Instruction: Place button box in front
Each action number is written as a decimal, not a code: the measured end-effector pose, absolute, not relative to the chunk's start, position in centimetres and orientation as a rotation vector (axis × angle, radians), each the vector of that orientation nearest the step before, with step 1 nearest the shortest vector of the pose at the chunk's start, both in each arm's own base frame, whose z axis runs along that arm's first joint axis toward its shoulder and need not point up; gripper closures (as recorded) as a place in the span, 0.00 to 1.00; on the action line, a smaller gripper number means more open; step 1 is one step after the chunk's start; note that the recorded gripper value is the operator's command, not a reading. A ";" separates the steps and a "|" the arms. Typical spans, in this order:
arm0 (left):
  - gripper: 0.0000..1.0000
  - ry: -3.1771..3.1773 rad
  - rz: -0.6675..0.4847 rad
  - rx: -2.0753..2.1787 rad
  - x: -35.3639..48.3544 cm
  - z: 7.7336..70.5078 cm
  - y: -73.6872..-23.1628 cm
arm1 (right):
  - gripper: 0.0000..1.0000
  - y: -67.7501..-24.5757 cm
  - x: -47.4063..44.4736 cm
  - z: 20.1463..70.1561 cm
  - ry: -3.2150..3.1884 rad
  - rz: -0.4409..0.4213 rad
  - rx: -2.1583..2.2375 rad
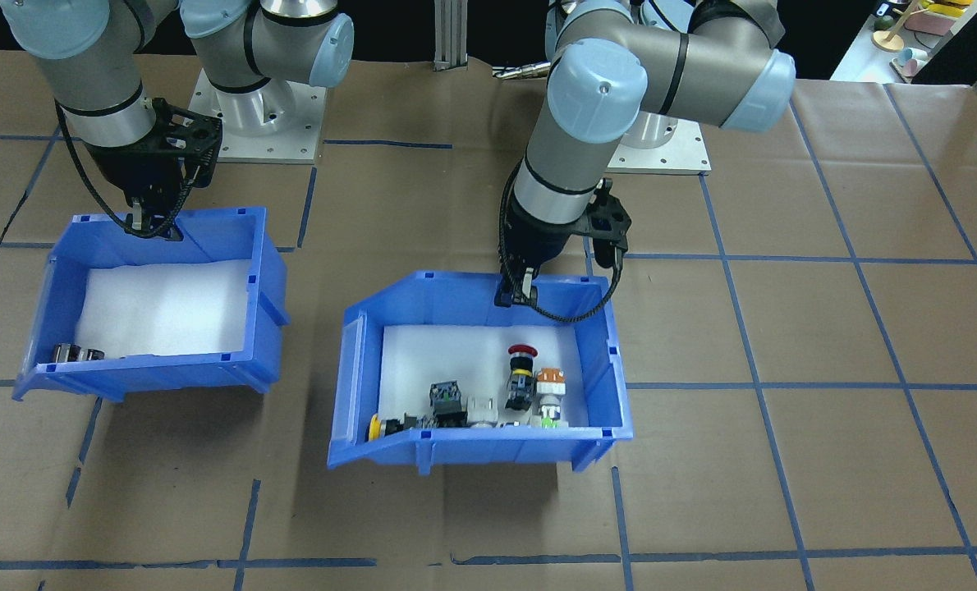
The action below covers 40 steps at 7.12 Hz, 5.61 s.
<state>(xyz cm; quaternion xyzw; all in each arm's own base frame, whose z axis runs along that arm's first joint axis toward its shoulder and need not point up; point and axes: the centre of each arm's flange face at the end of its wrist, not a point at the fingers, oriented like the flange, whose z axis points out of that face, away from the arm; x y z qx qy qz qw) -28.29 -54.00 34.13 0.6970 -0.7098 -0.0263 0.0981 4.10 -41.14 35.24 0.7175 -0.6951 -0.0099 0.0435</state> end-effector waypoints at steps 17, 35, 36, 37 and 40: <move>0.01 -2.880 0.003 1.308 -24.0 46.8 -48.8 | 0.91 -31.2 10.9 33.2 -2.233 0.005 2.092; 0.00 -3.136 0.073 -0.093 -12.3 49.8 -43.9 | 0.22 -26.4 38.2 26.3 -1.969 -0.056 2.027; 0.01 -3.157 0.064 -0.093 -12.1 49.7 -43.6 | 0.01 -26.6 38.2 26.3 -1.973 -0.054 2.024; 0.01 -3.171 0.060 -0.088 -12.0 49.6 -43.4 | 0.00 -26.9 38.1 26.5 -1.983 -0.046 2.015; 0.01 -3.177 0.029 -0.020 -12.0 49.0 -42.8 | 0.00 -28.4 35.3 30.3 -2.057 0.032 1.926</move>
